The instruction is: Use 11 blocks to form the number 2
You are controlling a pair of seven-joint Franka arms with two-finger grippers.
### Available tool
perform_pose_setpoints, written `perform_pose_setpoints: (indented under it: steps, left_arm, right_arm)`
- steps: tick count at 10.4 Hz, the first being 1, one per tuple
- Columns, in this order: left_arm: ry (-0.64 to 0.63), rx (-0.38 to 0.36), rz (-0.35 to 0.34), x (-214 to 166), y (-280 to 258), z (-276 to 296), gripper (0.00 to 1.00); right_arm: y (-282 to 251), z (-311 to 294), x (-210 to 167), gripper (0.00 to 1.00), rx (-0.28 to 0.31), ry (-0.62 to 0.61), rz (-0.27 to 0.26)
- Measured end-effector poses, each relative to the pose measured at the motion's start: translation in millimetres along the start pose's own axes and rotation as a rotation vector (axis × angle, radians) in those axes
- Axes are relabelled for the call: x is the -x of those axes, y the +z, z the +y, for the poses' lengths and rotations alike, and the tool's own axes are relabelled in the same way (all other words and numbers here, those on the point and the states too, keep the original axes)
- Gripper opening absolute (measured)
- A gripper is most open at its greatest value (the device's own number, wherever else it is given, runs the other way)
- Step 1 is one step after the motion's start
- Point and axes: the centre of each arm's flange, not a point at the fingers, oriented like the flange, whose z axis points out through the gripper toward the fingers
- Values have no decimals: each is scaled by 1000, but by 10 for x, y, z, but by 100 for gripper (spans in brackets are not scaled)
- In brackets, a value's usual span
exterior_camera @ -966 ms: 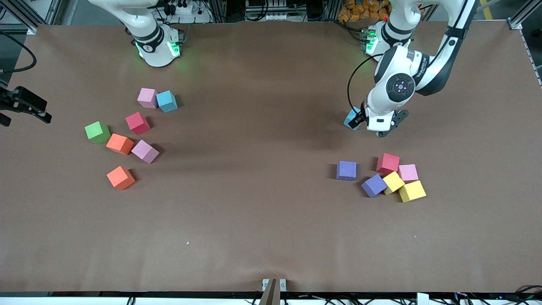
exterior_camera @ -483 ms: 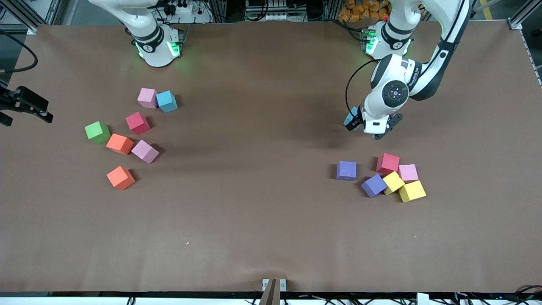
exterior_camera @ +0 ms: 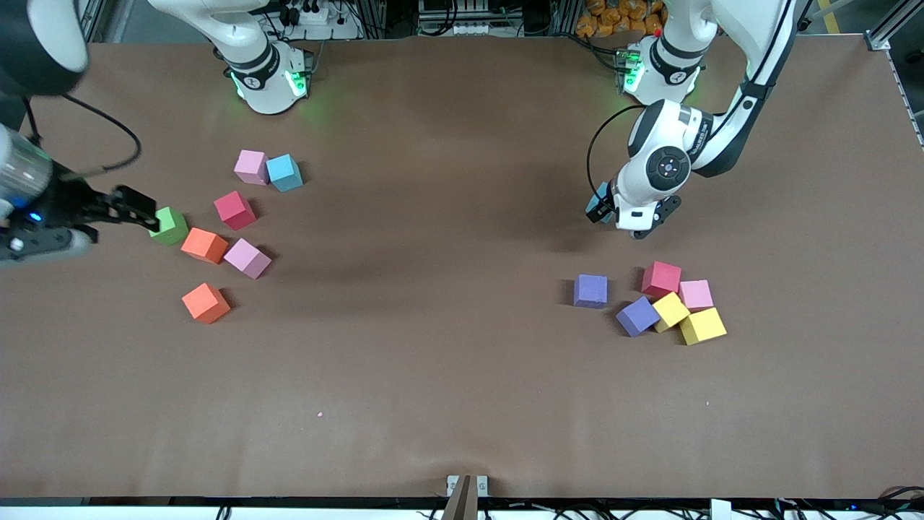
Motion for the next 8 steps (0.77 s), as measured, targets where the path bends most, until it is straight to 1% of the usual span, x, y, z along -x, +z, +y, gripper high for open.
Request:
perform_pose_setpoints:
  steps: [1, 2, 4, 5, 6, 7, 8]
  left_arm:
    - [0, 9, 2, -7, 28, 14, 100]
    - [-2, 15, 1, -13, 70, 26, 100]
    - [-13, 15, -8, -24, 172, 43, 100]
    - [-15, 17, -9, -28, 193, 51, 90]
    - [-15, 20, -8, -31, 194, 58, 86]
    - [-15, 27, -5, -35, 176, 74, 72]
    - [-6, 37, 1, -11, 140, 117, 63]
  right_arm:
    - [300, 16, -90, 100, 3, -7, 24]
    - [659, 36, -125, 100, 10, -33, 62]
    - [1339, 101, -40, 100, 19, -119, 83]
    - [1583, 144, 20, 100, 25, -190, 97]
    - [1805, 185, 90, 100, 18, -256, 114]
    - [2036, 204, 188, 100, -5, -301, 119]
    - [2240, 190, 283, 100, -17, -332, 121]
